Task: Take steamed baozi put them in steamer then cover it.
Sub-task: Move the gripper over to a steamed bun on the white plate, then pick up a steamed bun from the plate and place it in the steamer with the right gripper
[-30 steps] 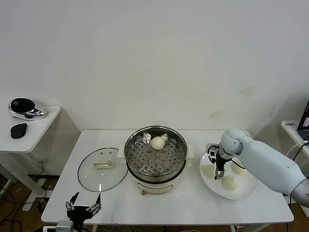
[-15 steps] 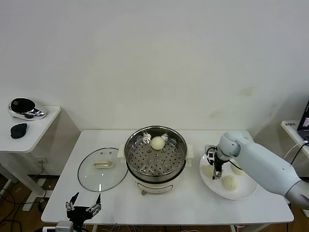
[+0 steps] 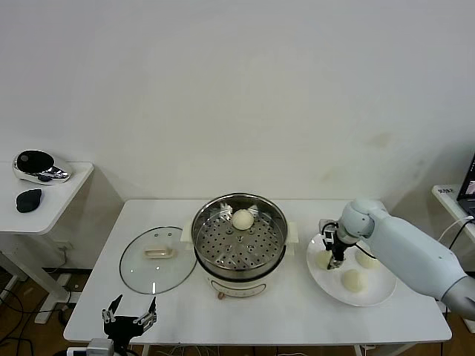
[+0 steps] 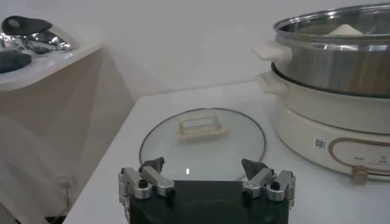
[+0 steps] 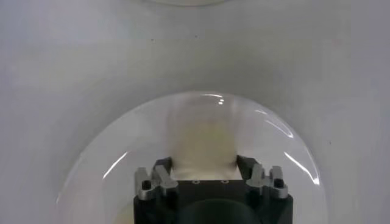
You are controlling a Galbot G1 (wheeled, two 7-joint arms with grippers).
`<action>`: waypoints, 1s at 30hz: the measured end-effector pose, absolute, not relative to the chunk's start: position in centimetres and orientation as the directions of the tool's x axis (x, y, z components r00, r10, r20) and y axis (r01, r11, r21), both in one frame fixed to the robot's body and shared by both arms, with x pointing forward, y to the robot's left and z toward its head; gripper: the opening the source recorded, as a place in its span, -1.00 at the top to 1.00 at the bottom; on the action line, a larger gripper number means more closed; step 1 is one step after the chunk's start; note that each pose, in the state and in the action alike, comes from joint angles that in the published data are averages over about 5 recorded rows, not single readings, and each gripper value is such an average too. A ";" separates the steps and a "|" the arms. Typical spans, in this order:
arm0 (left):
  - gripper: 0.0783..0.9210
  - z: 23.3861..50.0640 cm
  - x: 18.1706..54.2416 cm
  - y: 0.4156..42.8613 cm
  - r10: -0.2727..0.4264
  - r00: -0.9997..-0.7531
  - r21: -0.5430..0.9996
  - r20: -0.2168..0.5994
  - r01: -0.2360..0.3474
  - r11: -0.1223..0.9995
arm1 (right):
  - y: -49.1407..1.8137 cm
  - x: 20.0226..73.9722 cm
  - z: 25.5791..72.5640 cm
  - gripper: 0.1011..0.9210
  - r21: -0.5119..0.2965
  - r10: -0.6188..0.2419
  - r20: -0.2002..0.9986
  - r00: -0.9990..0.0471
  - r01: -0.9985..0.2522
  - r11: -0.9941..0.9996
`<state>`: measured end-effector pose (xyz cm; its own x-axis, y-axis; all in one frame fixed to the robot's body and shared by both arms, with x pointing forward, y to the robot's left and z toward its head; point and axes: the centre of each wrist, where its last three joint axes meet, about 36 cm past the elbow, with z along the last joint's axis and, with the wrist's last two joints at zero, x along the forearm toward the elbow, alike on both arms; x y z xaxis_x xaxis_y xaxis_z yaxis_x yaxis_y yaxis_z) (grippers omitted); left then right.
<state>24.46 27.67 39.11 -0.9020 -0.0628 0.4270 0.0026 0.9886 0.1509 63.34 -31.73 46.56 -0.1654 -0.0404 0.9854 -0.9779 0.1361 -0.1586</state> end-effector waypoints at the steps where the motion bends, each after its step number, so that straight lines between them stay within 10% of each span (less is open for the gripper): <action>1: -0.77 39.1 24.5 27.6 -0.062 -0.903 0.150 0.426 0.003 0.989 | -31.8 63.4 46.9 -0.10 -0.160 -0.041 0.985 -0.167 -0.977 0.138; 30: -0.77 40.8 24.8 27.7 -0.086 -0.907 0.198 0.413 -0.003 0.980 | -15.7 63.8 71.8 -0.10 -0.191 -0.241 0.956 -0.171 -0.979 -0.066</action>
<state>24.78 27.70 40.77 -0.9068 -0.0859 0.4127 -0.0026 0.9801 0.1983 63.85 -15.67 71.76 -0.1707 -0.2406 0.9555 -0.9793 -0.0656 -0.1915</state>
